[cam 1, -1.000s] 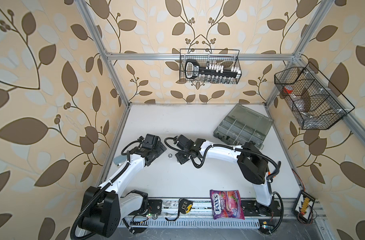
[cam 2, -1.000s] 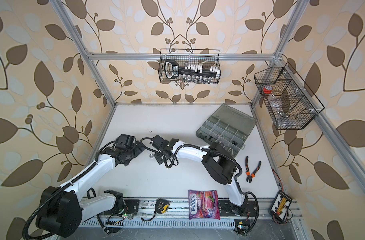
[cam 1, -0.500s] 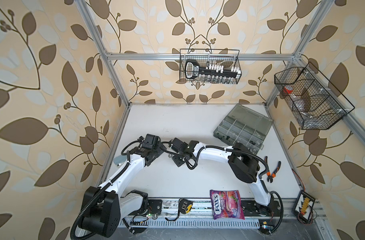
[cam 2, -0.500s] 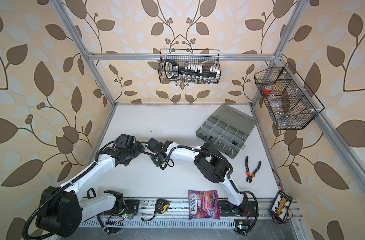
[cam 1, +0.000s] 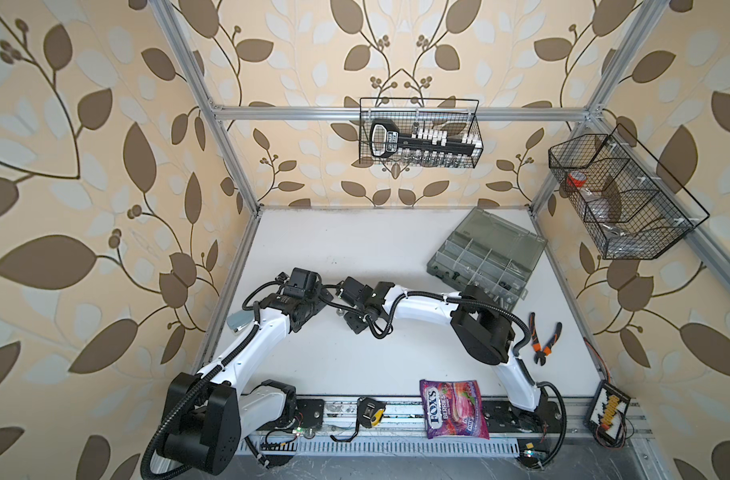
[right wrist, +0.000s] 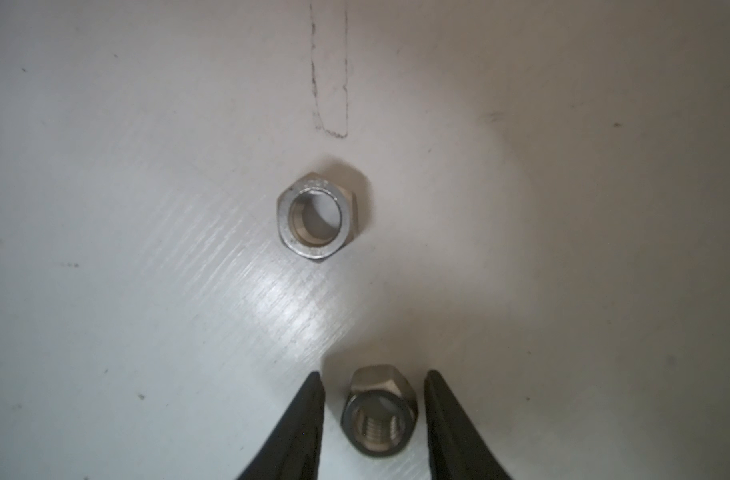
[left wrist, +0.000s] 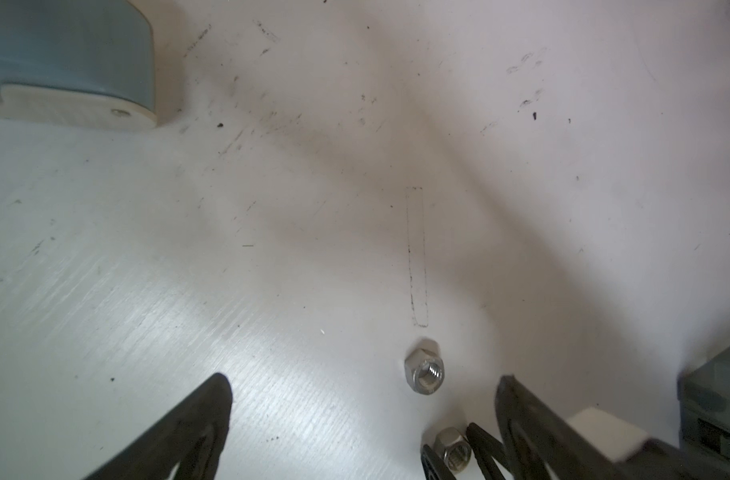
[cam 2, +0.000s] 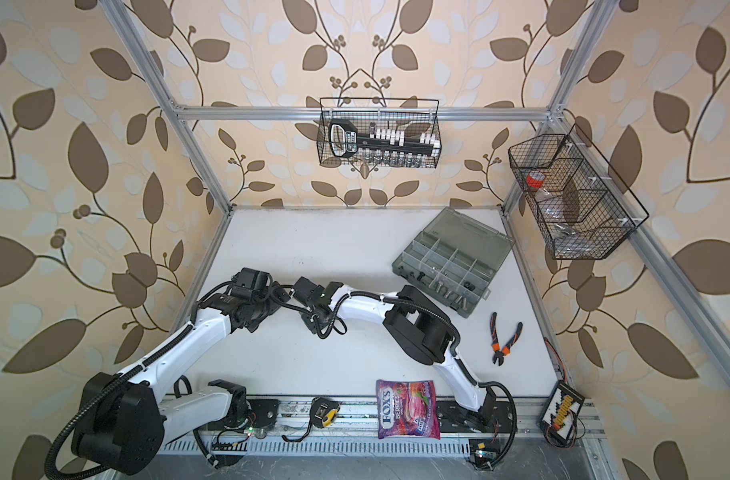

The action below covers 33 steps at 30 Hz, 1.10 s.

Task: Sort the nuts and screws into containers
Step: 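Lower the right gripper and close it on the nearer silver nut, then lift the nut with the right gripper and carry it over the box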

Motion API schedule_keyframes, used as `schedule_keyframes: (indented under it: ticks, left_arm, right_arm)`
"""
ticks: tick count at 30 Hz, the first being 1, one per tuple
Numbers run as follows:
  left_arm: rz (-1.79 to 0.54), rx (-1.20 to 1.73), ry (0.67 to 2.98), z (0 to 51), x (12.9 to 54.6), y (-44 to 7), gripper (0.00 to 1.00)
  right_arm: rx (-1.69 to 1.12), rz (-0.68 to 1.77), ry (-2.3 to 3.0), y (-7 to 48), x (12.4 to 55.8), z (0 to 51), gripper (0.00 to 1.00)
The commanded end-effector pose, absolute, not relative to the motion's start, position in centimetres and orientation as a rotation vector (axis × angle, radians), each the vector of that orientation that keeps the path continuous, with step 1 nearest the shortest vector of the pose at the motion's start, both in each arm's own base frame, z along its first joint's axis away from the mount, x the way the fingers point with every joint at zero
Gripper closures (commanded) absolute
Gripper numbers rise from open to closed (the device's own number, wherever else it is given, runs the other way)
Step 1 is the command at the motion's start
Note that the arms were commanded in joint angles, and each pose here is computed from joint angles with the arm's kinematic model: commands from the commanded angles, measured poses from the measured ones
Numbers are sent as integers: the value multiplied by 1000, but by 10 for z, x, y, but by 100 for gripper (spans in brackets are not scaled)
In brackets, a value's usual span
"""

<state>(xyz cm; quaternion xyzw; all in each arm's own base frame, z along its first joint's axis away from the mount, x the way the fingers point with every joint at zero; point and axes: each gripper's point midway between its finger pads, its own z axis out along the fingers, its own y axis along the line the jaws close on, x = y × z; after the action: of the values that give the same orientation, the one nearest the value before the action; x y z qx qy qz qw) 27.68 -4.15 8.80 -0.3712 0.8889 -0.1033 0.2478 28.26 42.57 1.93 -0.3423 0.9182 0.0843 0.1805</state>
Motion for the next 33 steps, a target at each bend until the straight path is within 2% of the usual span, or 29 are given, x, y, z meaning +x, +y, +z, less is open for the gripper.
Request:
schedule_keyframes:
  ticks: [1,8,20,33]
  left_arm:
    - [-267,-1008,2400,95,279,-40,1]
    - [-261,-1004,2402,94,280,-40,1]
    - [-251,-997,2401,95,280,-39,1]
    - [-263,-993,2409,94,281,-41,1]
  right_arm:
    - [-1010,134,2644,414,274,-1,59]
    - [-1037,-2,2659,399,273,-17,61]
    - [-1018,55,2715,396,261,-22,68]
    - [-901,90,2749,373,280,-12,77]
